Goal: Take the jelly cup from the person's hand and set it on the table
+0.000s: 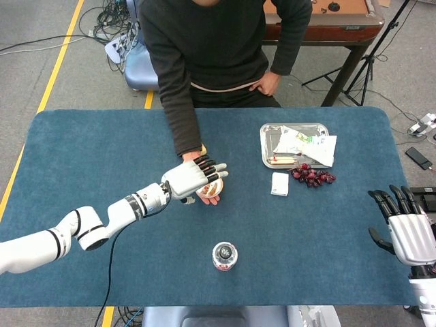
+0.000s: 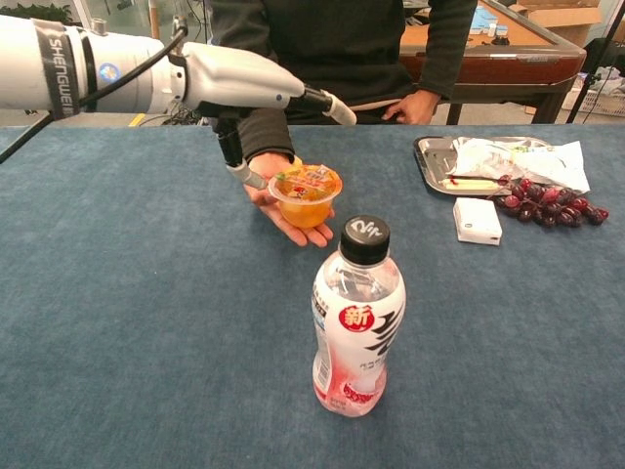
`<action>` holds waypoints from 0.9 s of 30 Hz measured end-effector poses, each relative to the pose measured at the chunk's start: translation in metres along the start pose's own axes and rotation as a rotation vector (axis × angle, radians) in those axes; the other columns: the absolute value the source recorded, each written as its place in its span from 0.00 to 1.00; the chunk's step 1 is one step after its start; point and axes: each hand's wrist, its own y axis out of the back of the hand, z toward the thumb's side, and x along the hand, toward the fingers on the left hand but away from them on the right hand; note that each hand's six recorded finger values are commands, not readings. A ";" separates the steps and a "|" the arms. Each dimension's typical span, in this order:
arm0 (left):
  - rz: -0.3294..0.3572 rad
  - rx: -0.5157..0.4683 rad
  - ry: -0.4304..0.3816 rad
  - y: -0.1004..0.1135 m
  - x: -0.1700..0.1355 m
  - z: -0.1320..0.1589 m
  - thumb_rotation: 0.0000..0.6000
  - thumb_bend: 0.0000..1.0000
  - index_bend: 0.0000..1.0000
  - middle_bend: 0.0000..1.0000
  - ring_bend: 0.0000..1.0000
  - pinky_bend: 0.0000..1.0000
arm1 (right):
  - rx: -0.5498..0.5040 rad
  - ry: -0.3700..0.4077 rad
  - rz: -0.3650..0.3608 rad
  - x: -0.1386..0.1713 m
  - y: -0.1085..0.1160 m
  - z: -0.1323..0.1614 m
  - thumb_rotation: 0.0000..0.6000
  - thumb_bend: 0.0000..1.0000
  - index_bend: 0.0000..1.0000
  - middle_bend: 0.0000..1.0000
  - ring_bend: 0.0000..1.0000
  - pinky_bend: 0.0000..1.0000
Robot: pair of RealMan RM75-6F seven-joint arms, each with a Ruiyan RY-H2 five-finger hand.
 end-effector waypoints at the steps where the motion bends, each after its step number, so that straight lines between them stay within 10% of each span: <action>1: -0.009 0.008 -0.002 0.001 0.004 0.001 1.00 0.19 0.06 0.00 0.07 0.07 | 0.000 -0.001 0.000 0.000 0.000 0.000 1.00 0.26 0.15 0.18 0.05 0.07; 19: -0.173 0.063 0.039 -0.031 0.046 0.006 1.00 0.19 0.08 0.00 0.06 0.09 | -0.004 -0.024 0.004 0.005 -0.002 -0.012 1.00 0.26 0.15 0.18 0.05 0.07; 27: -0.174 0.044 0.047 -0.040 0.055 0.009 1.00 0.19 0.24 0.07 0.16 0.31 | -0.009 -0.036 0.010 0.008 -0.004 -0.015 1.00 0.26 0.15 0.18 0.05 0.07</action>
